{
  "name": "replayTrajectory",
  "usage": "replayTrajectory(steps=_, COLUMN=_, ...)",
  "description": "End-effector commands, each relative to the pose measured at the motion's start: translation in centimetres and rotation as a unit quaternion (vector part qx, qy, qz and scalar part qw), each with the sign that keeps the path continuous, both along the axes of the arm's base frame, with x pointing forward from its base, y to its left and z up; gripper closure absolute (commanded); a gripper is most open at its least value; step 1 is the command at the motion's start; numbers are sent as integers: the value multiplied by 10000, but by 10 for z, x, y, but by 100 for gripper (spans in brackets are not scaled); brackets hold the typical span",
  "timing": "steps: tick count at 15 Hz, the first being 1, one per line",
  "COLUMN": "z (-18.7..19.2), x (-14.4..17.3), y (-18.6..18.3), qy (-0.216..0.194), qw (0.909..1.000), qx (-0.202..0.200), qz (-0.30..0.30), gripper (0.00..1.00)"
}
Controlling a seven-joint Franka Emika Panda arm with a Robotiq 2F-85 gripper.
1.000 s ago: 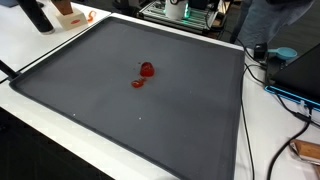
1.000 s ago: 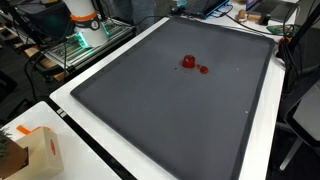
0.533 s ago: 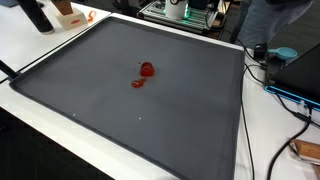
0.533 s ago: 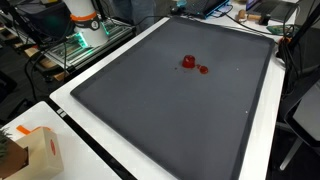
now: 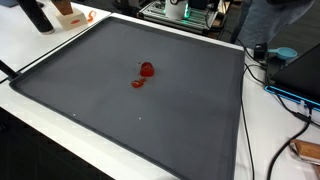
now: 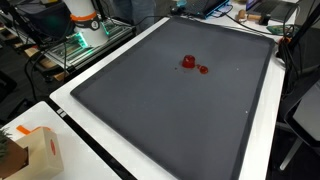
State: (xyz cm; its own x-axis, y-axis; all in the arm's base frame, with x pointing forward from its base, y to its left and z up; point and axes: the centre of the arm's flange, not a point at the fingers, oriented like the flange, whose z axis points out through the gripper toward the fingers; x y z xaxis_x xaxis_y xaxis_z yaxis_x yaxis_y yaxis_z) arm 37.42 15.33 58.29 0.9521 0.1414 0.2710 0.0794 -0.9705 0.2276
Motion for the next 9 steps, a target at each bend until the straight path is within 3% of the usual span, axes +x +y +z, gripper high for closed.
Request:
replayTrajectory(steps=1, z=1, x=-2, y=-1, qy=83, qw=9999, qx=17, qz=-54, gripper=97)
replayTrajectory(steps=2, z=0, x=0, y=0, qy=3, qw=10000, qx=1, qz=-3, gripper=87)
replayTrajectory(steps=9, z=0, x=0, y=-1, qy=9, qw=10000, qx=0, qz=-7, gripper=87)
